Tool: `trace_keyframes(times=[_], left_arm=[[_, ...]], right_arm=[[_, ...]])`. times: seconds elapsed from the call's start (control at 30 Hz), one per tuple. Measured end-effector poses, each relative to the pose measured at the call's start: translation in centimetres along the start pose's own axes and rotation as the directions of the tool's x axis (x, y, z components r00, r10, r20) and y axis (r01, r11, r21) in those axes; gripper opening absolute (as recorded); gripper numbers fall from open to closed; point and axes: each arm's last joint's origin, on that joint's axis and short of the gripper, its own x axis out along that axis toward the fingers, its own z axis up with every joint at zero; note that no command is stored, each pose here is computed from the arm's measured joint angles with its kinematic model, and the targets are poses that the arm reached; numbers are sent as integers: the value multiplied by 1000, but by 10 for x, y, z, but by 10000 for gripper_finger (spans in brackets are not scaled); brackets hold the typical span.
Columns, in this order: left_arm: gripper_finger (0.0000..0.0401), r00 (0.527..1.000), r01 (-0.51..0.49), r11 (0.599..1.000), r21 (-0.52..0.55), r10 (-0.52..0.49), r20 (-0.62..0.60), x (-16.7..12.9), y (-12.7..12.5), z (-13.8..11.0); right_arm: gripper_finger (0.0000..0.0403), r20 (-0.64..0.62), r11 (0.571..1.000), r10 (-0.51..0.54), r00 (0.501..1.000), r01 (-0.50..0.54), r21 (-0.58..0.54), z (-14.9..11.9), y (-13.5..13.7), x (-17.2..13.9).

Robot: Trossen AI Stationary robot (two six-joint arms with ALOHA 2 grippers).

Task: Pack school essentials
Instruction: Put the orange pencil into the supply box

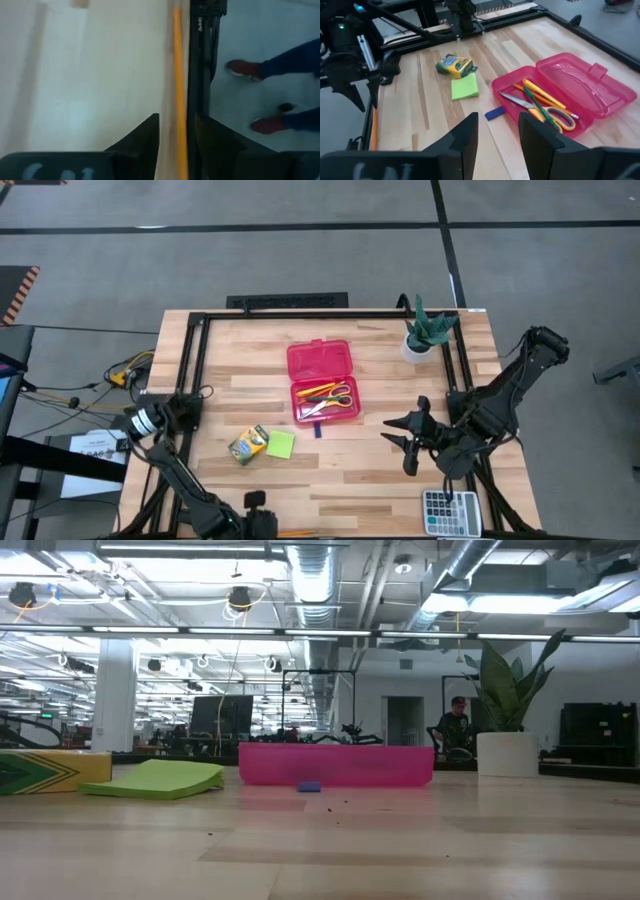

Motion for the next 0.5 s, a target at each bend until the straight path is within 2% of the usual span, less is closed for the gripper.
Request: trace_keyframes(times=[0.13,0.33,0.5], left_arm=[[117,999,33,999,-28,-32,38,7,-5,0],[117,999,-14,997,79,11,33,12,-3,-5],[117,998,18,999,50,-21,58,24,-8,-8]], right_arm=[[145,-13,1000,13,1000,-13,2,0,0,0],[144,-16,1000,13,1000,-13,9,-1,0,0],[145,-27,1000,19,999,-19,11,-1,0,0]])
